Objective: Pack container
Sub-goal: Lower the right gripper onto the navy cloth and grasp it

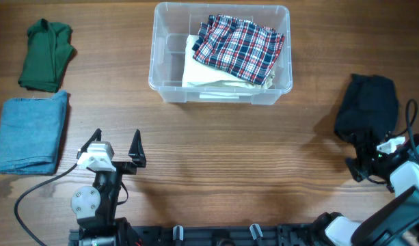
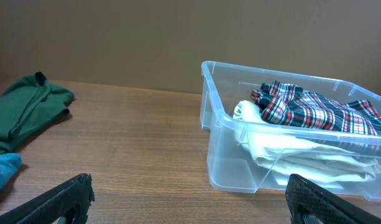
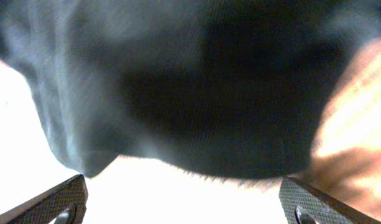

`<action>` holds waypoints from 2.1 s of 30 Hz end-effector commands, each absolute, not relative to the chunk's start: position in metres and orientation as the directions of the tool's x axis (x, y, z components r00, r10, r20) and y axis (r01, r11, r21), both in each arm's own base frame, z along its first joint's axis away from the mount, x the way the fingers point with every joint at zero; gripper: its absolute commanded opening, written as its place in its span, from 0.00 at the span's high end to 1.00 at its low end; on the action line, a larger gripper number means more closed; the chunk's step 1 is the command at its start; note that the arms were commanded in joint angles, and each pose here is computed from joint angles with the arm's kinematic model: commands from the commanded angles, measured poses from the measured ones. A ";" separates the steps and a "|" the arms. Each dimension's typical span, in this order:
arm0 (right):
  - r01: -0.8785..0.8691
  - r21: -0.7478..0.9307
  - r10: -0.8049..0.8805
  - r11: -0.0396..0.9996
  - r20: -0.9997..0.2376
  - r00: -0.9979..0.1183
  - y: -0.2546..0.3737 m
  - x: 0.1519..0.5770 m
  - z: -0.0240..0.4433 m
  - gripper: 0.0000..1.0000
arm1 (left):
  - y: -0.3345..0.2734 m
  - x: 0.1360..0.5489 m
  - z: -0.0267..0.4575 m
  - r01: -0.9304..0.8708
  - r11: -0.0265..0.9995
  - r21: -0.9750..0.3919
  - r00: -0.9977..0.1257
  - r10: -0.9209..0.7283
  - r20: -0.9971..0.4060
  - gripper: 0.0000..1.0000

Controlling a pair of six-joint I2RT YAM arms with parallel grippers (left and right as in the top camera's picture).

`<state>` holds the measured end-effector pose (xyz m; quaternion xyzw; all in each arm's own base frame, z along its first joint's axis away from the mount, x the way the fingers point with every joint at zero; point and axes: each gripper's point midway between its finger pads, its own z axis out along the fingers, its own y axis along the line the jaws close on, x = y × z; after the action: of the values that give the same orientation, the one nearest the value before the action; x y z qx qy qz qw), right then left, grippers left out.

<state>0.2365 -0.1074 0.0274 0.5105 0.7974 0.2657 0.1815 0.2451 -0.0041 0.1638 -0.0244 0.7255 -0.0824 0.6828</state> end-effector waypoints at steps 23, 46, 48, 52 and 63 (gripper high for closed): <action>0.535 0.515 0.742 0.670 -0.502 -0.445 -0.168 0.276 0.117 0.00 | -0.001 0.245 0.161 0.061 0.984 -0.165 -0.066 -0.161 -0.985 0.00; 0.720 0.362 0.775 0.592 -0.500 -0.386 -0.218 0.267 0.073 0.01 | -0.001 0.245 0.161 0.061 0.984 -0.165 -0.066 -0.161 -0.985 0.00; 0.714 0.342 0.760 0.611 -0.505 -0.409 -0.220 0.267 0.069 0.00 | -0.001 0.245 0.161 0.061 0.984 -0.165 -0.066 -0.161 -0.985 0.00; 0.735 0.311 0.762 0.603 -0.498 -0.414 -0.225 0.264 0.060 0.01 | -0.001 0.245 0.161 0.061 0.984 -0.166 -0.066 -0.162 -0.985 0.00; 0.743 0.294 0.770 0.602 -0.462 -0.441 -0.229 0.266 0.032 0.00 | -0.001 0.245 0.161 0.061 0.984 -0.165 -0.066 -0.161 -0.985 0.00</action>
<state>0.2668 -0.2230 0.0434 0.4466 0.8434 0.0315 0.2970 0.2451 -0.0041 0.1638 -0.0244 0.7255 -0.0824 0.6828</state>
